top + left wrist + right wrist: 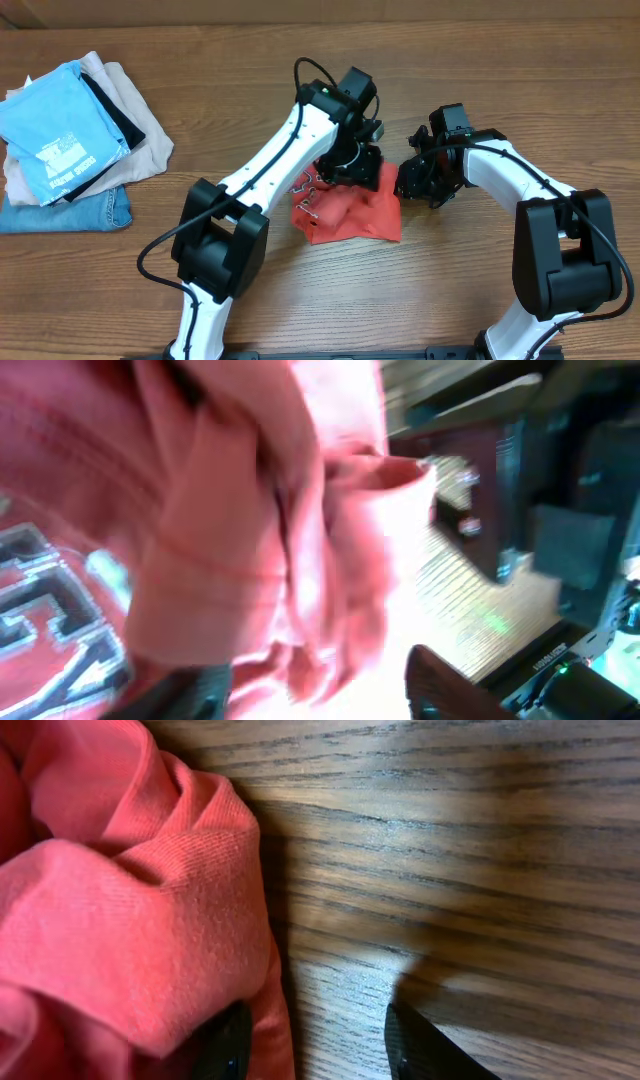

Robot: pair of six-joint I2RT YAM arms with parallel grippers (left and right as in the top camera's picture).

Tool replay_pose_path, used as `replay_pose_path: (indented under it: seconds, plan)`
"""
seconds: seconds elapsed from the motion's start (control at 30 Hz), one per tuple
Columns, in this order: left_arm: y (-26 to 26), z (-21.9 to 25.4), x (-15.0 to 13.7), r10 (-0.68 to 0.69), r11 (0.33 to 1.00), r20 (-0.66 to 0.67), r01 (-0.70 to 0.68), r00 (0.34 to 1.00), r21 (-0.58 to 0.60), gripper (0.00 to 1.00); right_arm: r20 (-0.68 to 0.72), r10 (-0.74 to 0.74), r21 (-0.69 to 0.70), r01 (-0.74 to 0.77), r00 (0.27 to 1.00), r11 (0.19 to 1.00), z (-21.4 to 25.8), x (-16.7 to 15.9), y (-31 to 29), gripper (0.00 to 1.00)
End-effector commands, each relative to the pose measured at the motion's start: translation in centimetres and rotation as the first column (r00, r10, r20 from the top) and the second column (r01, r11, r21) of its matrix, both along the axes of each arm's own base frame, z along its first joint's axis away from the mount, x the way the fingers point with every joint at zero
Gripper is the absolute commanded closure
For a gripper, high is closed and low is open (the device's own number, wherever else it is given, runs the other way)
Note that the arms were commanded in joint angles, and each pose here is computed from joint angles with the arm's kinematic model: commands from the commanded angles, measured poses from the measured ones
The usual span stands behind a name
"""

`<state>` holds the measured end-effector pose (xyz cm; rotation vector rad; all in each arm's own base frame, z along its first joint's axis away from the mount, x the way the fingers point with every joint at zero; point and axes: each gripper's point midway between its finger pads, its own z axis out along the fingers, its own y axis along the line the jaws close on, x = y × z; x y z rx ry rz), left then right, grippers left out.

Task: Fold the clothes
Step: 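Release the bundle and raise the left gripper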

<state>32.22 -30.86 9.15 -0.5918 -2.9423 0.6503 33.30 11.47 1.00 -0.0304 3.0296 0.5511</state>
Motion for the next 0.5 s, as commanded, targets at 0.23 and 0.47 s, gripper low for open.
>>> replay_pose_path:
  seconds: [0.23,0.47]
  plan:
    - [-1.6,4.6,0.6,-0.036,0.992,0.103,0.048,0.994,-0.117,0.40,0.007,0.002,-0.003,-0.002,1.000,1.000,0.2,-0.1,0.0,0.52]
    - [6.2,9.8,6.2,0.130,0.991,0.301,-0.119,0.945,-0.053,0.35,0.066,-0.033,-0.105,0.040,0.997,0.994,4.2,2.3,-2.3,0.52]
